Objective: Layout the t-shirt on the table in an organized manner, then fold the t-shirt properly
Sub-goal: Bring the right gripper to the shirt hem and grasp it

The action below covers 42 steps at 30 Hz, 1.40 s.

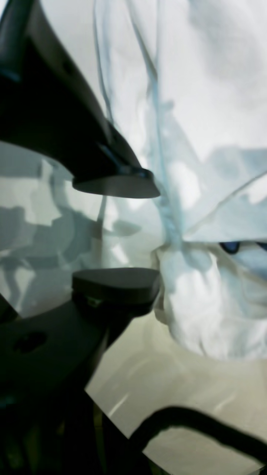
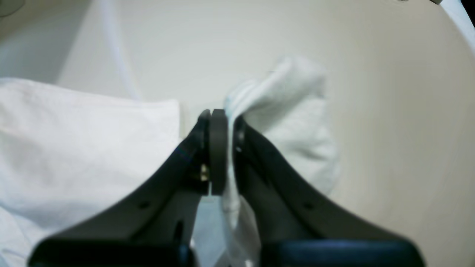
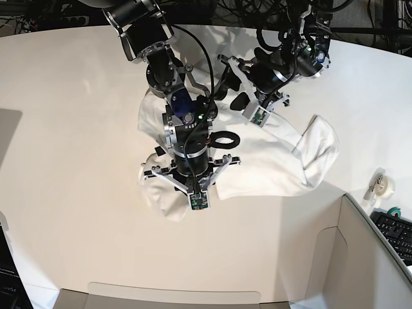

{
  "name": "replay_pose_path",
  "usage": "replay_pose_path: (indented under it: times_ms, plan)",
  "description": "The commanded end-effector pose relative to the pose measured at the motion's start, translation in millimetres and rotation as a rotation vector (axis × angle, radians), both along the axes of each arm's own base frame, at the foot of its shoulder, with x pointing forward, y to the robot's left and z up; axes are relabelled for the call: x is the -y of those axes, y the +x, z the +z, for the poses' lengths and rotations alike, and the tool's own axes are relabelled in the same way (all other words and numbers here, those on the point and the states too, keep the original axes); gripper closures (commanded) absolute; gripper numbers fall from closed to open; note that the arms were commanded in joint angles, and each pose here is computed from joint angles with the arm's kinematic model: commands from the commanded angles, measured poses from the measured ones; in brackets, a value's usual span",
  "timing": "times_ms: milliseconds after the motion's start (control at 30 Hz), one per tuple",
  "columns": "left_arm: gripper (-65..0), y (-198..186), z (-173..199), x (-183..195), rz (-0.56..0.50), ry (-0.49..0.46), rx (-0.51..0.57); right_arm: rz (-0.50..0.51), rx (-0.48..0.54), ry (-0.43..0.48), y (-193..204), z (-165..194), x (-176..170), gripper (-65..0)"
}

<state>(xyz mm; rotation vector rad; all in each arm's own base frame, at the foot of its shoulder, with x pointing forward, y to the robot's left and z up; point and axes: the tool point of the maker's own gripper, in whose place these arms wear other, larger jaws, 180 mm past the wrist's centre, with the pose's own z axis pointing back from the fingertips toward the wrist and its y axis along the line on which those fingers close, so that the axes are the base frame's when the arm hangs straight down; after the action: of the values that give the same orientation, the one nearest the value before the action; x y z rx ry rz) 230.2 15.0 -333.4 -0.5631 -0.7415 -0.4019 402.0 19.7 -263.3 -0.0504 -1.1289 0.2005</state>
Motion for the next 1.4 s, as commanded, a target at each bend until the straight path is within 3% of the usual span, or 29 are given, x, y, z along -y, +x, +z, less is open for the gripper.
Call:
replay_pose_path:
  times_ms: [0,200,533,733,1000,1267,1367]
  plan:
    - [-28.1,5.4,11.4,6.2,0.01,-0.045,0.035,0.014,0.1,0.019,8.3,28.4,-8.0,0.0]
    - [-28.1,21.7,18.7,18.2,0.029,-0.094,0.053,0.097,0.186,0.015,3.9,42.8,-35.4,0.0]
    - [-28.1,24.8,16.7,36.1,0.037,-0.15,0.025,0.106,0.213,0.012,8.9,53.5,-36.6,0.0]
    - [-28.1,30.5,24.8,49.3,0.031,-0.187,0.031,0.096,0.213,-0.079,14.1,41.4,-9.7,0.0]
    - [-28.0,16.3,0.4,89.0,-0.081,-0.194,-0.055,0.073,0.163,-0.202,14.2,10.4,31.4,0.0]
    - [-28.0,12.1,8.1,120.8,-0.168,-0.222,-0.022,0.076,0.106,-0.225,9.8,-13.3,33.7,0.0]
    - [-28.0,17.6,-4.1,123.0,-0.155,-0.201,-0.064,0.076,0.104,-0.225,8.2,-14.3,34.1,0.0]
